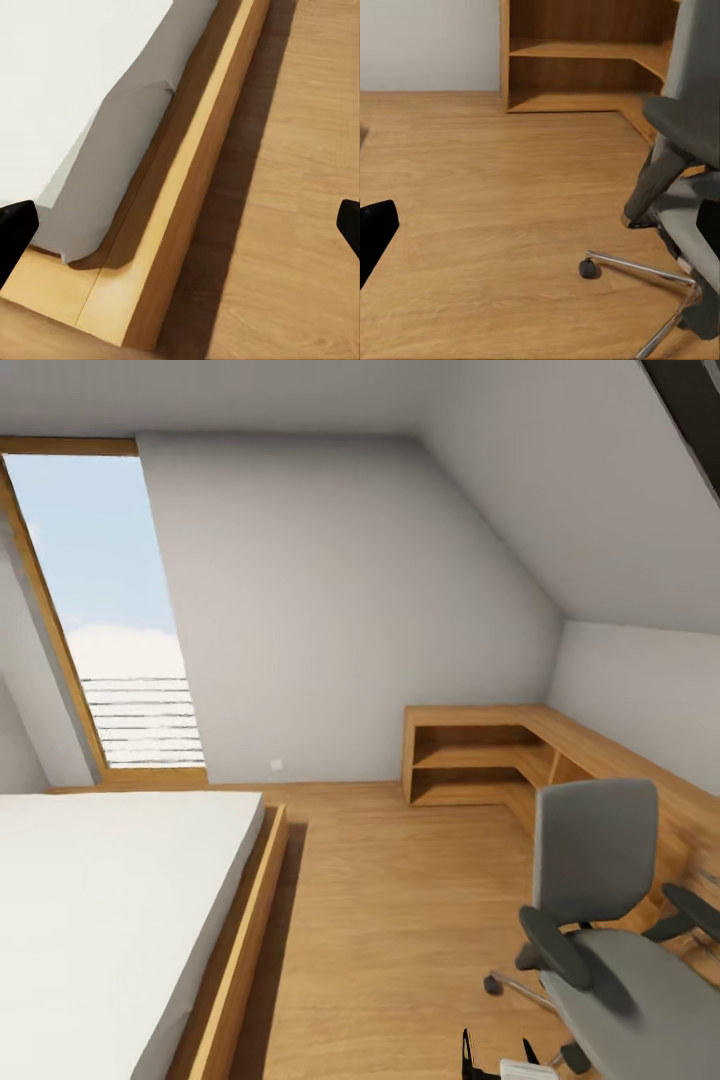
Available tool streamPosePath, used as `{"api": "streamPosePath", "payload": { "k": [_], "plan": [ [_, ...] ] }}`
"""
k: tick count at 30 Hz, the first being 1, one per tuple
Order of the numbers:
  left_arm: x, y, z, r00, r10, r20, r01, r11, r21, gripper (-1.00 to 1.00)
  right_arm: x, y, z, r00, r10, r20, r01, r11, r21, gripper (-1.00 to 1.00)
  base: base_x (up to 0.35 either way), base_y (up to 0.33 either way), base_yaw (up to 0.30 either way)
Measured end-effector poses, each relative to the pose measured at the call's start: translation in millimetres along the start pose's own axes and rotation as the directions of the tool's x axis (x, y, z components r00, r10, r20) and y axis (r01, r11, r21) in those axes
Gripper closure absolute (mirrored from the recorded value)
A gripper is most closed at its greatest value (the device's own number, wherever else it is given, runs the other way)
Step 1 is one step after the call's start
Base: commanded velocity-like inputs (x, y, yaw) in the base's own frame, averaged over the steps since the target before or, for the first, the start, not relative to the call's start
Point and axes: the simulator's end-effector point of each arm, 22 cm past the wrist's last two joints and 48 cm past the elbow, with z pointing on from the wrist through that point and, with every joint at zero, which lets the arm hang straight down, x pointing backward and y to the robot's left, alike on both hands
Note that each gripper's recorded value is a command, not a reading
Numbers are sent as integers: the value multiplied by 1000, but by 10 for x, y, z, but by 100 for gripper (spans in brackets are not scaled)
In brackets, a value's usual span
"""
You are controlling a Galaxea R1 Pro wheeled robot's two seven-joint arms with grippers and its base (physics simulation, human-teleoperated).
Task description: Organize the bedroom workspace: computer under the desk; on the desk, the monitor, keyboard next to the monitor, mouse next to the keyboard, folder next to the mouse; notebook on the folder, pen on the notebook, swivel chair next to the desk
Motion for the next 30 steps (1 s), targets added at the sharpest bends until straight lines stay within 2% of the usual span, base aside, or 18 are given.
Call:
{"api": "streamPosePath", "payload": {
  "k": [4, 11, 26, 30],
  "plan": [
    [3, 0, -2, 1000, 0, -1, 0, 1000, 0, -100, 3, -2, 1, 1000, 0, -2, 0, 1000, 1, -100, 292, 0, 205],
    [3, -4, -3, 1000, 0, -1, 0, 1000, 1, -100, 11, -9, 1, 1000, -2, -5, 2, 1000, 1, -100, 285, 0, 52],
    [5, -15, -3, 1000, 1, -1, -1, 1000, 3, -100, 21, -7, 2, 1000, -3, -8, 3, 1000, -1, -100, 49, 0, 4],
    [5, -17, -5, 1000, 1, -1, -1, 1000, 3, -100, 20, -8, -1, 1000, -3, -8, 3, 1000, -1, -100, 202, 0, 0]
  ]
}}
